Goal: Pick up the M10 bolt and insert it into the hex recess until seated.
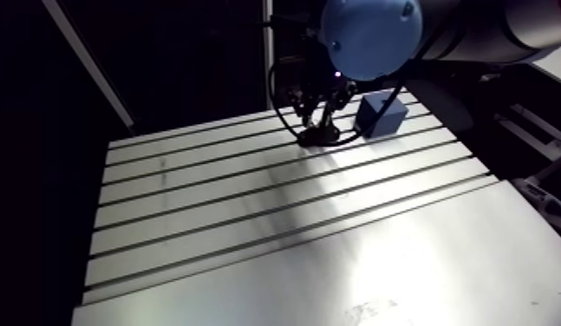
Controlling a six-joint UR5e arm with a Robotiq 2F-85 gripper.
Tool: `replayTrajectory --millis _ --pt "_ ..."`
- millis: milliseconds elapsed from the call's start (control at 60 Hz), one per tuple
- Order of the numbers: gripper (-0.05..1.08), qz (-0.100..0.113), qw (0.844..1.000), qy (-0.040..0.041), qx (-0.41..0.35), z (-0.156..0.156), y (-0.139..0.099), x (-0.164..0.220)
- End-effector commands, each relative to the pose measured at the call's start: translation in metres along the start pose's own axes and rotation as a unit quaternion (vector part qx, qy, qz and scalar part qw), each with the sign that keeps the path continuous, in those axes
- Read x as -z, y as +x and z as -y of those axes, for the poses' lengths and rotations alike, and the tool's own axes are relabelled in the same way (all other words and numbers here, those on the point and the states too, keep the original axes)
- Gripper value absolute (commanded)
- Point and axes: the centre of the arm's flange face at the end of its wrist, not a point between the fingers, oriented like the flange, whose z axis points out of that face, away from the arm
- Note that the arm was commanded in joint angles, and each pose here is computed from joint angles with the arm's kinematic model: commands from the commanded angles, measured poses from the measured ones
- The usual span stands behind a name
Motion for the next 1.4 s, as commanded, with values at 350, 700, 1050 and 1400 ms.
replayTrajectory --millis 350,700,1050,1400 --pt "0.59 0.001 1.000 -0.0003 0.001 -0.0001 -0.0001 -0.0014" --pt "0.63 0.003 1.000 0.0011 0.001 0.0000 -0.0002 -0.0041" --pt "0.65 0.003 1.000 0.0018 0.003 0.0001 -0.0001 -0.0041" --pt "0.67 0.003 1.000 0.0011 0.004 0.0000 -0.0002 -0.0041"
